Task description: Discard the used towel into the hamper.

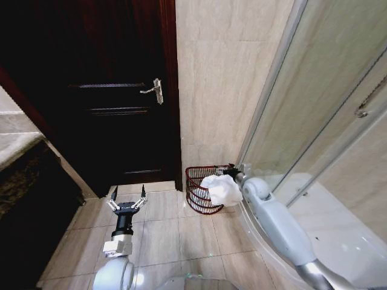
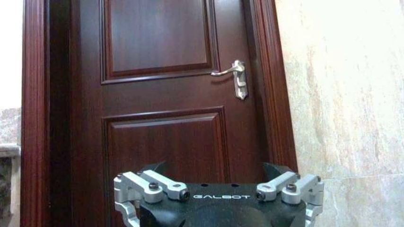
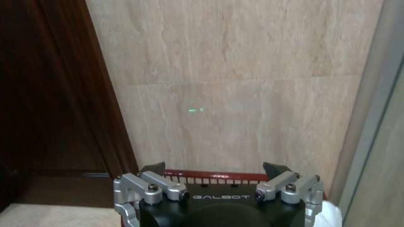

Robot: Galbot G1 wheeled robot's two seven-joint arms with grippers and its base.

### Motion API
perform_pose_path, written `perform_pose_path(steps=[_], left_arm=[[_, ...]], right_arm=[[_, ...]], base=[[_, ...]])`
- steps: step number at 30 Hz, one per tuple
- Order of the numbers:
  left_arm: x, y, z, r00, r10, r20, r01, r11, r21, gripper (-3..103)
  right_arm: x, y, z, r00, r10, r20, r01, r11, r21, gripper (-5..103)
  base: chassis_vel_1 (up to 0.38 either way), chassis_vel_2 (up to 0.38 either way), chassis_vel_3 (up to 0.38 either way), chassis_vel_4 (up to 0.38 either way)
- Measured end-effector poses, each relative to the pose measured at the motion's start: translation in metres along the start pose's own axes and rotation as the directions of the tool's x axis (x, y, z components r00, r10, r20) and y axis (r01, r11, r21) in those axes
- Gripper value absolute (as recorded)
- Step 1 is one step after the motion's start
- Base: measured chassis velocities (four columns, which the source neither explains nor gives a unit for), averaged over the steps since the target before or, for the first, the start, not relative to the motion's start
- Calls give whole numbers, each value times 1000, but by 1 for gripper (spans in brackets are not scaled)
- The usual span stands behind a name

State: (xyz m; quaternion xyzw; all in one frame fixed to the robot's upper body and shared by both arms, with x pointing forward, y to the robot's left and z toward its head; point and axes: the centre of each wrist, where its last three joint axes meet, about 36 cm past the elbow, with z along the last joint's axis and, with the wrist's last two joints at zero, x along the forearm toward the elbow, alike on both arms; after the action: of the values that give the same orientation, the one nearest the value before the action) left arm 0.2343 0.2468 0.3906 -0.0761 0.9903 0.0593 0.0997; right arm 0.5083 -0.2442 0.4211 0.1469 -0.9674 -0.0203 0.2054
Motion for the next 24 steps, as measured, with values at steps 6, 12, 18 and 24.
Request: perform_pose_path(steps=[6, 12, 18, 24], left_arm=[[0, 1, -1, 1000, -2, 5, 2, 1000, 4, 100], [-2, 0, 5, 1000, -1, -5, 1, 1000, 13, 100], [-1, -4, 13, 1000, 12, -29, -12, 1000, 3, 100], [-1, -6, 12, 999, 14, -38, -14, 1000, 6, 100]], right_arm=[[18, 5, 52, 1000, -7, -5, 7, 1000, 26, 100], [34, 12, 81, 1000, 29, -9, -29, 1000, 7, 100], [50, 22, 129, 997, 75, -10, -74, 996, 51, 100], [51, 0, 176, 990, 132, -58, -126, 988, 87, 100]], base=[[0, 0, 0, 0], [0, 0, 0, 0], [0, 0, 0, 0], [0, 0, 0, 0]])
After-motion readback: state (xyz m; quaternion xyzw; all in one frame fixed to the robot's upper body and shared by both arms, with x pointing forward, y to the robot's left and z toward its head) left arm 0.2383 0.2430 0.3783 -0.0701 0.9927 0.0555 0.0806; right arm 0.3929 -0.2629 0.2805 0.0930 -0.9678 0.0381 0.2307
